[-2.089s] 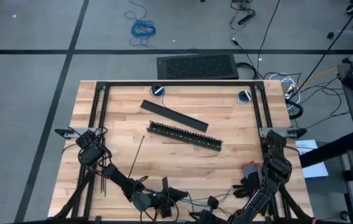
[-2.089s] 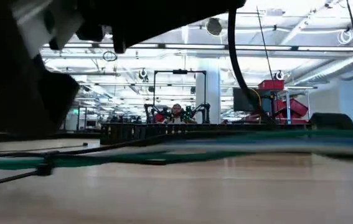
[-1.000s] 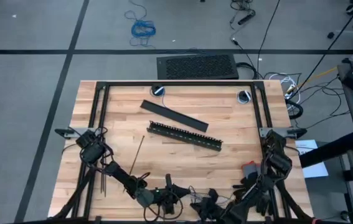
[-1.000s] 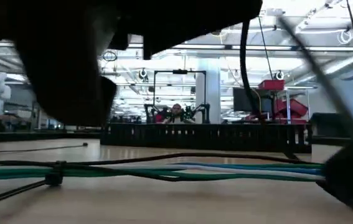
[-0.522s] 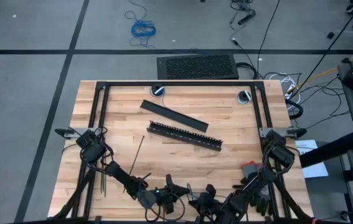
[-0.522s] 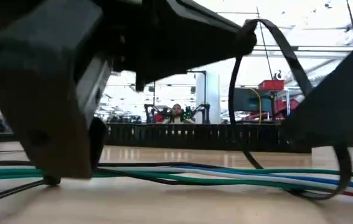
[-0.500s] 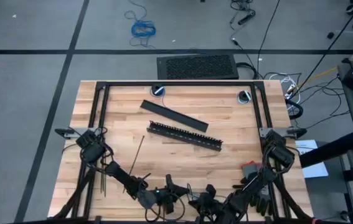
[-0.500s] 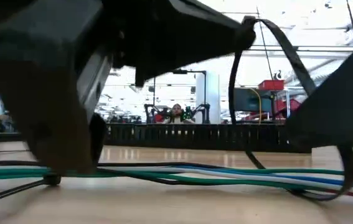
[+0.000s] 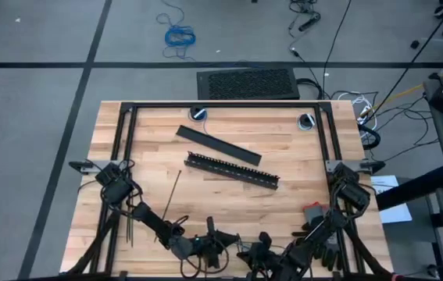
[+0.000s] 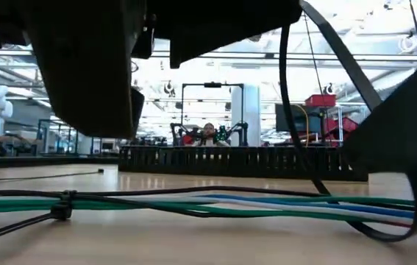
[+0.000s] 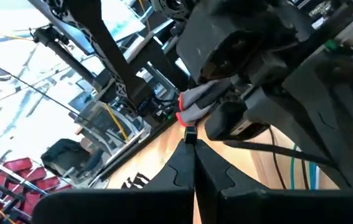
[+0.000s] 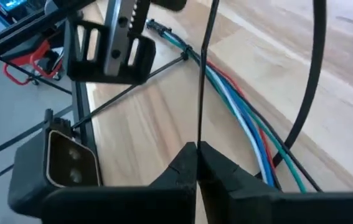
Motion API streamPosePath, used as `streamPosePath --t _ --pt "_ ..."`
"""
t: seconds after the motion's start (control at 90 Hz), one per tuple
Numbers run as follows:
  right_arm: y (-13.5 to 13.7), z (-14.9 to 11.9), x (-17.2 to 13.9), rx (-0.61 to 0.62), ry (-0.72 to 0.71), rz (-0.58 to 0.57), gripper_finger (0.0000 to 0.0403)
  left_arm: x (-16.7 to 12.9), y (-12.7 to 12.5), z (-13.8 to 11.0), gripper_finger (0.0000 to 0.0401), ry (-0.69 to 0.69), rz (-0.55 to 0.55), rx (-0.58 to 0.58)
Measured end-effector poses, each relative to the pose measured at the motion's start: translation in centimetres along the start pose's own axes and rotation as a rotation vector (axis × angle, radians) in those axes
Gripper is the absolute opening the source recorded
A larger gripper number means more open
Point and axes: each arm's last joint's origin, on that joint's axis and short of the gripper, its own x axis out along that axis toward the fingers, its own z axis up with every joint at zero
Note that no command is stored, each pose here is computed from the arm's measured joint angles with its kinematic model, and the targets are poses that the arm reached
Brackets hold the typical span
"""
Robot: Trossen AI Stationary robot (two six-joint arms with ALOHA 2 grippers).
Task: Ziptie cables
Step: Wrap the cable wires with the black zip tie
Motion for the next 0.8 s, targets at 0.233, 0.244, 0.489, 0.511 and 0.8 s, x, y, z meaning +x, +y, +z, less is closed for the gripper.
streamPosePath --t 0.233,0.244,0.489,0.511,0.8 --pt "0.05 0.03 0.01 0.006 -0.008 0.002 0.0 -0.39 -0.5 0.07 0.0 0.005 -0.027 0.017" --pt "0.05 0.03 0.01 0.006 -0.008 0.002 0.0 -0.42 -0.53 0.08 0.0 0.005 -0.029 0.018" --pt "0.33 0.27 0.18 -0.006 -0.02 0.024 0.0 -0.49 -0.63 0.06 0.0 0.008 -0.035 0.025" --pt "0.38 0.3 0.19 -0.008 -0.022 0.028 0.0 -0.48 -0.63 0.06 0.0 0.008 -0.035 0.025" --pt "0.39 0.29 0.19 -0.008 -0.016 0.031 0.0 -0.46 -0.61 0.04 0.0 0.008 -0.034 0.024"
